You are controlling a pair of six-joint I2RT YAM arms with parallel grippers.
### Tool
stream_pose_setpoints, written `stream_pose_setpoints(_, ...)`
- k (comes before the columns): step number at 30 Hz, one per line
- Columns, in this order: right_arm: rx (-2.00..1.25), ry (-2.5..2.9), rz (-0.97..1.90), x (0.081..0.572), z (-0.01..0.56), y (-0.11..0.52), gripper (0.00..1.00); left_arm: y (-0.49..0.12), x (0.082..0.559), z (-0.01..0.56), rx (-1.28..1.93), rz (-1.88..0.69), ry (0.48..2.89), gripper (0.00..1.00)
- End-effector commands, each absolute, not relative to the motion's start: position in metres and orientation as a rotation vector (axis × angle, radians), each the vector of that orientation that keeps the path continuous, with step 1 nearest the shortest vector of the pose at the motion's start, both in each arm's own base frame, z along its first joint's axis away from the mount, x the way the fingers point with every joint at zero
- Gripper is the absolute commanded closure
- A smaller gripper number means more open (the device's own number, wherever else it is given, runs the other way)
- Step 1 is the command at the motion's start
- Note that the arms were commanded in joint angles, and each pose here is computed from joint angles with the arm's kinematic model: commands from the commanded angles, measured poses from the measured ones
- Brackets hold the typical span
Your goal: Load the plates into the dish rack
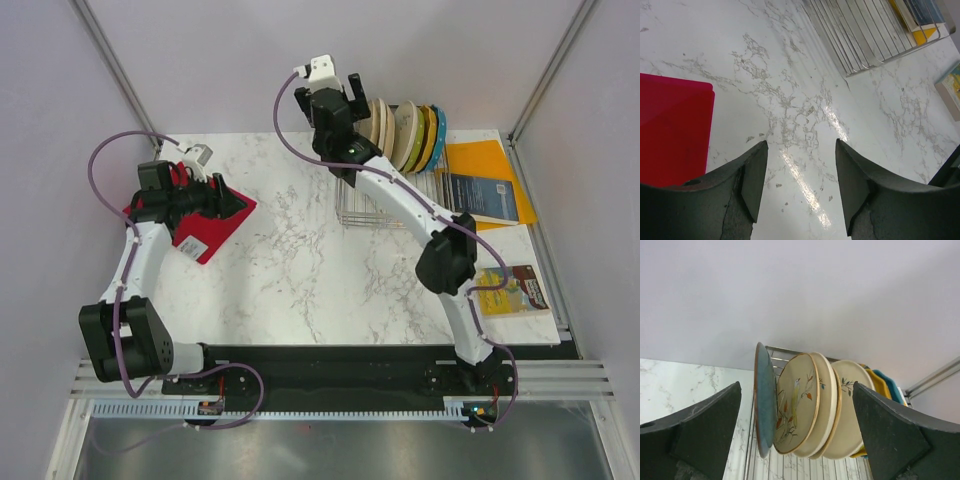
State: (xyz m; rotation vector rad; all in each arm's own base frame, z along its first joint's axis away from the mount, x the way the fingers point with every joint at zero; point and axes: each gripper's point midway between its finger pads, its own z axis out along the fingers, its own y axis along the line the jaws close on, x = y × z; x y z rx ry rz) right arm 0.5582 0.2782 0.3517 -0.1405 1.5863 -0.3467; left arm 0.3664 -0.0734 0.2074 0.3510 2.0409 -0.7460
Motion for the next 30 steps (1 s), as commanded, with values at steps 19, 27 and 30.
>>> stream_pose_setpoints(19, -0.201, 1.588, -0.458, 0.389, 0.442, 0.153, 0.02, -0.074, 0.351, 0.34, 0.55, -0.495, 1.703, 0.0)
stream_pose_setpoints(27, -0.175, 1.626, -0.47, 0.344, 0.442, 0.114, 0.02, -0.089, 0.334, 0.397, 0.583, -0.451, 1.596, 0.0)
stream_pose_setpoints(30, -0.153, 1.634, -0.464, 0.338, 0.438, 0.106, 0.02, -0.093, 0.334, 0.406, 0.579, -0.439, 1.581, 0.0)
